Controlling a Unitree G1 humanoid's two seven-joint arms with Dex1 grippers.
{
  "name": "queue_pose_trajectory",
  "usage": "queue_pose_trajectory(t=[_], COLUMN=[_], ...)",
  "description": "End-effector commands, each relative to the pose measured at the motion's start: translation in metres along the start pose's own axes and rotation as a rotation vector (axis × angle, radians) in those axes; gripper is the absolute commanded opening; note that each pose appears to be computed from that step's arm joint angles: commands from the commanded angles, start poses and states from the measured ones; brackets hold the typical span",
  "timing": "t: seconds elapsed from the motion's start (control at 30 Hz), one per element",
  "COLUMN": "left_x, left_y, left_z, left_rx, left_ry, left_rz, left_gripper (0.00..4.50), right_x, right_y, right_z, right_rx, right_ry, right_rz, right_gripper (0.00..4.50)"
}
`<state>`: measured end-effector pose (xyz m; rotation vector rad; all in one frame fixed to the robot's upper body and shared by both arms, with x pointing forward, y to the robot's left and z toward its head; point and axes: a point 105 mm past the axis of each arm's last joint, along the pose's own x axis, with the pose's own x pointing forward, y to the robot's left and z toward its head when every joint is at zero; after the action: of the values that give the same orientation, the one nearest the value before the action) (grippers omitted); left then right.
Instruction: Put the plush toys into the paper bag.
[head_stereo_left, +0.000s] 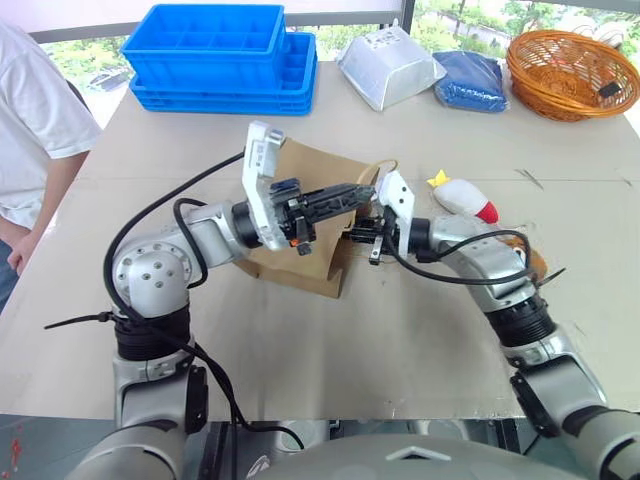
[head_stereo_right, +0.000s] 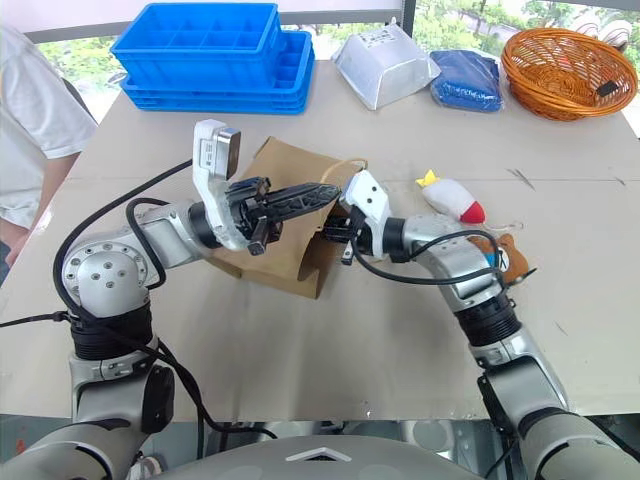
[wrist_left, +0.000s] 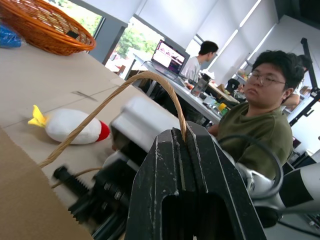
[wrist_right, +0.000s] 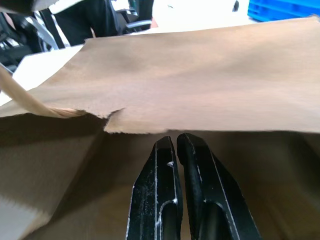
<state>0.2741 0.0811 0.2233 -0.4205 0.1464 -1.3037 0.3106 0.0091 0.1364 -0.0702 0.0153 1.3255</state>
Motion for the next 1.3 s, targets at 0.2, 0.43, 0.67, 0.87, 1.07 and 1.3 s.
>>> queue_pose_trajectory(t=[0.2, 0.43, 0.67, 0.87, 1.07, 1.3], left_x=[0.0, 0.002, 0.002, 0.003, 0.002, -0.001], left_y=[-0.007, -0.003, -0.004, -0.003, -0.001, 0.017], left_z=[0.013, 0.018, 0.042, 0.074, 0.072, 0.076], left_rx=[0.035, 0.047, 0.103, 0.168, 0.198, 0.311], left_ry=[-0.058, -0.077, -0.128, -0.176, -0.145, -0.115], left_rz=[-0.006, 0.017, 0.023, 0.026, 0.034, 0.152], left_gripper=[0.0, 0.0, 0.0, 0.0, 0.0, 0.0], right_x=[0.023, 0.044, 0.04, 0.031, 0.036, 0.04], right_y=[0.012, 0.018, 0.009, -0.005, -0.026, -0.037], right_z=[-0.017, -0.045, -0.072, -0.072, -0.056, -0.061], right_rx=[-0.047, -0.158, -0.22, -0.207, -0.188, -0.125], right_ry=[-0.12, -0.017, 0.121, 0.158, 0.154, 0.211], right_rz=[0.046, 0.093, 0.077, -0.011, -0.191, -0.337], right_gripper=[0.06, 0.06, 0.06, 0.06, 0.06, 0.06])
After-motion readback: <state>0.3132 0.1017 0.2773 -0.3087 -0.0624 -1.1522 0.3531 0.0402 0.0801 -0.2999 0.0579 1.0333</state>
